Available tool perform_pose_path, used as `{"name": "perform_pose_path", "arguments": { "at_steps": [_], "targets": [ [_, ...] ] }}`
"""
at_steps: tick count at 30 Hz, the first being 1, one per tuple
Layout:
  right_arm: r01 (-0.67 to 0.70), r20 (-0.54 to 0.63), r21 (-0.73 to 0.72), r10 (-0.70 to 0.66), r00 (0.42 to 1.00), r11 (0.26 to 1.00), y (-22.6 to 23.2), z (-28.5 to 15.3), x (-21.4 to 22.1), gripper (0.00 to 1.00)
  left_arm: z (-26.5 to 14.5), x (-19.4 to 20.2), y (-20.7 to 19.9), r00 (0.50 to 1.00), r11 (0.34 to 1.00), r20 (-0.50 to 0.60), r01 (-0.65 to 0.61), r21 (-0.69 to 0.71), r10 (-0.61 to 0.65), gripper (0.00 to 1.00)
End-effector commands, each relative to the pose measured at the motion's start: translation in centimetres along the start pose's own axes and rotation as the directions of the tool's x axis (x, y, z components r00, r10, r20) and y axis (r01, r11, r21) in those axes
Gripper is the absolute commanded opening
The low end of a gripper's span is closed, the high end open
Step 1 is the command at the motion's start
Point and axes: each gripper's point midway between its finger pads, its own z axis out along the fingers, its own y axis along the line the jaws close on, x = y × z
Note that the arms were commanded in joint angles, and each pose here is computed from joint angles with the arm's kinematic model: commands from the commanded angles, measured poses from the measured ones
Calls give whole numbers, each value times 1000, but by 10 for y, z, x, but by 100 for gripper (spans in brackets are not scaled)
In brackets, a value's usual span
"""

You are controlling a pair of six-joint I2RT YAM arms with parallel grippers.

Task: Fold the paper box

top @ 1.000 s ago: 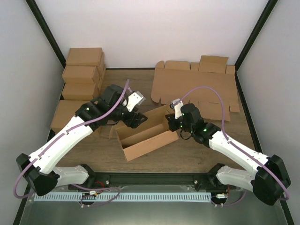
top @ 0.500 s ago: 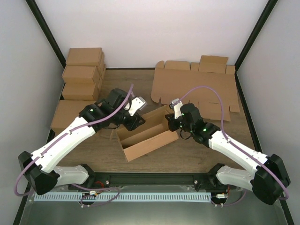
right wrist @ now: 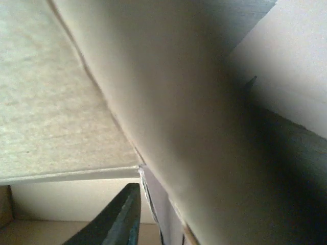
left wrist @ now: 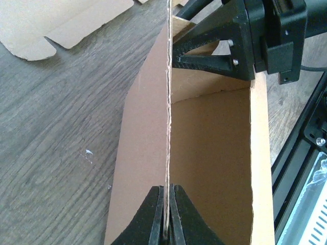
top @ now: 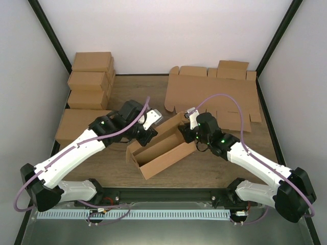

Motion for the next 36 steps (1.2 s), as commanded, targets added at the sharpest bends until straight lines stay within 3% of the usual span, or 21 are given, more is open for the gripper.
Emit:
{"name": "perform_pose_path", "arguments": {
  "at_steps": [1, 5, 9, 12, 21, 24, 28, 30, 36],
  "targets": [
    [0, -15, 2, 0, 1000, 1000, 4, -6, -6, 34, 2, 5, -1, 999, 999, -33, -25, -36, 24, 4],
    [-3, -24, -1, 3, 1000, 1000, 6, -17, -10, 44, 8, 9, -1, 998, 998, -60, -39, -55, 36, 4],
    [-27, -22, 18, 28, 999, 999, 5, -34, -17, 64, 13, 11, 0, 996, 996, -76, -46, -70, 40, 4],
    [-64, -37, 37, 66, 997, 997, 4, -47, -19, 72, 15, 10, -1, 996, 996, -77, -49, -72, 44, 4],
    [-236, -192, -68, 219, 957, 969, 29, -77, 7, 73, 16, 5, -6, 998, 998, -54, -42, -48, 40, 4],
    [-310, -240, -26, 295, 925, 950, 26, -83, 22, 74, 16, 5, -6, 998, 998, -50, -38, -47, 36, 4],
    [-419, -261, 52, 417, 871, 907, 17, -87, 44, 84, 15, 6, -7, 999, 999, -44, -32, -45, 30, 4],
    [-474, -267, 62, 472, 840, 878, 17, -89, 52, 98, 16, 6, -7, 999, 999, -42, -28, -42, 26, 4],
    [-615, -284, -89, 571, 770, 784, 42, -82, 52, 100, 17, 6, -9, 999, 999, -39, -25, -29, 23, 4]
  ]
}}
